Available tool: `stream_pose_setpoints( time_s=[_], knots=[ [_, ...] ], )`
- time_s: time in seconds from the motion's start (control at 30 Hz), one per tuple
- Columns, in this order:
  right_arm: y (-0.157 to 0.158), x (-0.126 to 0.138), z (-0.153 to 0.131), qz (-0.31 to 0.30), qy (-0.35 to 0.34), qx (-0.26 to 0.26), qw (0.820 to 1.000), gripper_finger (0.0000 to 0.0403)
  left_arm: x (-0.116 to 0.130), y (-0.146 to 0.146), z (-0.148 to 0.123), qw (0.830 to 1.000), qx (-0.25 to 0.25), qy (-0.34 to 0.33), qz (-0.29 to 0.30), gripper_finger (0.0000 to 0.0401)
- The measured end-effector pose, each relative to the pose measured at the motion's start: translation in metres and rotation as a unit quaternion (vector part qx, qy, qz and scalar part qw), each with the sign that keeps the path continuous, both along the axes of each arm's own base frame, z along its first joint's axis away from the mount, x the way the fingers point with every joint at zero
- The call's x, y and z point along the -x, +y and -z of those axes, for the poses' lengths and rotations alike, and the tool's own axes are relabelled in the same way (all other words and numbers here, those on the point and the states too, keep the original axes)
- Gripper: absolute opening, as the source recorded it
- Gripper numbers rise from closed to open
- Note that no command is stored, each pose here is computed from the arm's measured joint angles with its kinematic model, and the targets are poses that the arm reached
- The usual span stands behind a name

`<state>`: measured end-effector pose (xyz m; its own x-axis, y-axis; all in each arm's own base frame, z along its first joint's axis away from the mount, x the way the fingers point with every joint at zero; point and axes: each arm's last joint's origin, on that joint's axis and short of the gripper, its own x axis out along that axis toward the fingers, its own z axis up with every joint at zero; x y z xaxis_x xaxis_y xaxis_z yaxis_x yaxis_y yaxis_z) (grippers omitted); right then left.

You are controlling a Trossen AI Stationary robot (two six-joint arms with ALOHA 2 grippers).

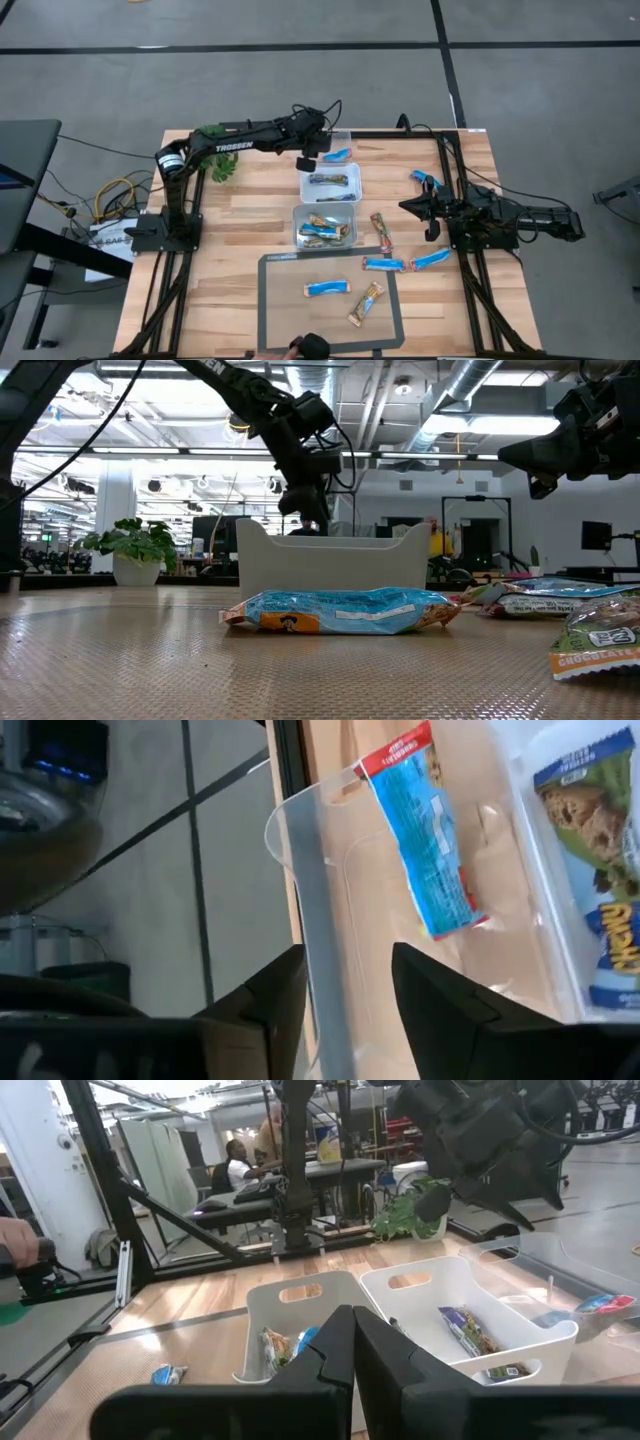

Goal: Pick and place Granola Bars by type
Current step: Put the yellow granola bar into the gray bin

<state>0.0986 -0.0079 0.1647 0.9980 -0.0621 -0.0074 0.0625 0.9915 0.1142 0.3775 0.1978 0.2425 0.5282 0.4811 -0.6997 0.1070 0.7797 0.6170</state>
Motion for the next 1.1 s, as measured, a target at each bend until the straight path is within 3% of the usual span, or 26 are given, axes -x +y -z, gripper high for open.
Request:
stream_pose_setpoints(
  time_s=[0.23,0.37,0.77,1.1],
  knots=[
    [0.0,0.0,0.0,0.0,0.0,0.0,1.0,0.0,0.0,-0.02,-0.016,0.999,0.029,-0.03,-0.012,0.0144],
    [0.0,0.0,0.0,0.0,0.0,0.0,1.0,0.0,0.002,-0.043,-0.031,0.996,0.07,-0.053,0.001,0.0144],
    [0.0,0.0,0.0,0.0,0.0,0.0,1.0,0.0,0.008,-0.148,-0.051,0.965,0.241,-0.024,0.099,0.0144],
    [0.0,0.0,0.0,0.0,0.0,0.0,1.0,0.0,0.015,-0.248,-0.045,0.939,0.3,0.044,0.16,0.0144]
  ],
)
